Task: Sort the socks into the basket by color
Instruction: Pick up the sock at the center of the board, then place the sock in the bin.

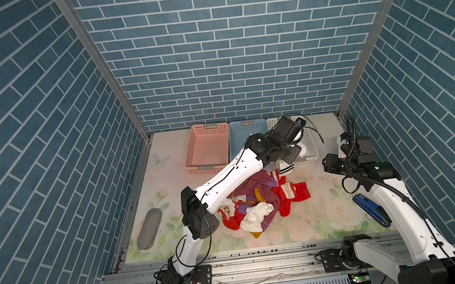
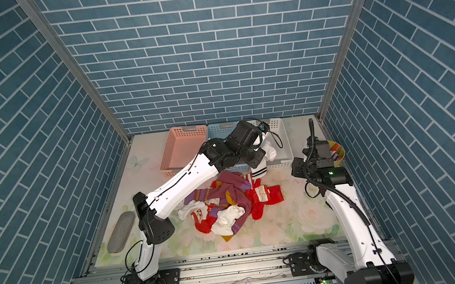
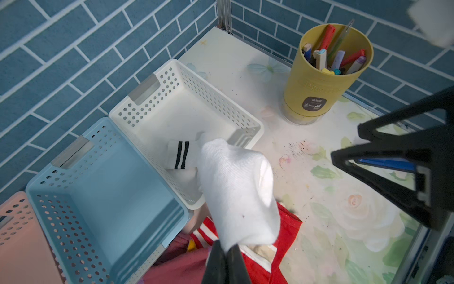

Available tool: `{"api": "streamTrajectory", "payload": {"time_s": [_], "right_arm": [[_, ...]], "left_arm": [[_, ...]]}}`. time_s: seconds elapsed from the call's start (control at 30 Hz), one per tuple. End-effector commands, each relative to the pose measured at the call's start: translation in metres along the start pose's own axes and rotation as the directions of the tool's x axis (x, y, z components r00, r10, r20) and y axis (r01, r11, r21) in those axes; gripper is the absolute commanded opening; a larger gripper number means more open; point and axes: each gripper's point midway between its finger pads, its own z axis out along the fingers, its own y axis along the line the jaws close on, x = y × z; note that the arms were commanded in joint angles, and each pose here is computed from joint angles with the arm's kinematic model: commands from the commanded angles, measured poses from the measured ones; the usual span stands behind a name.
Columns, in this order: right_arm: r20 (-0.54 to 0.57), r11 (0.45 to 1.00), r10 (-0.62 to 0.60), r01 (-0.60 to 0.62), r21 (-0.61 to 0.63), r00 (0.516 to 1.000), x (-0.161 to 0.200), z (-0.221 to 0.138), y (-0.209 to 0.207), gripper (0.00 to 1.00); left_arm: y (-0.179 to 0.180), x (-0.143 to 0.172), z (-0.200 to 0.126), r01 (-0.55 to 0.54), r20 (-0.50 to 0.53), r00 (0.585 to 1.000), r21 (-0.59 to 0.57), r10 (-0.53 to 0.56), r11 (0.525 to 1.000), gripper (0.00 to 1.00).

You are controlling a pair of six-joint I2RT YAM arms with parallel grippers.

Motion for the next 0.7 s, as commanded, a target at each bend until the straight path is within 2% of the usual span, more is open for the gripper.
{"api": "streamTrajectory", "payload": {"time_s": [0.0,0.27,0.47,0.67], "right_arm": [[0.008,0.999,0.037,-0.037,-0.018,0.999,0.001,-0.003,0.002,0.57],[0.005,0.999,0.037,-0.036,-0.032,0.999,0.001,-0.004,0.004,0.57],[0.001,0.999,0.035,-0.035,-0.033,0.999,0.001,-0.003,0.005,0.57],[0.002,0.999,0.036,-0.036,-0.032,0.999,0.001,-0.003,0.005,0.57]], "left_arm": [[0.012,-0.018,0.005,0.0,0.054,0.999,0.037,-0.002,0.999,0.0],[0.04,-0.049,0.02,0.043,0.165,0.985,0.06,-0.052,0.997,0.0],[0.05,-0.069,0.027,0.058,0.254,0.965,0.029,-0.063,0.998,0.0],[0.054,-0.074,0.052,0.087,0.294,0.952,0.016,-0.088,0.996,0.0]]}}
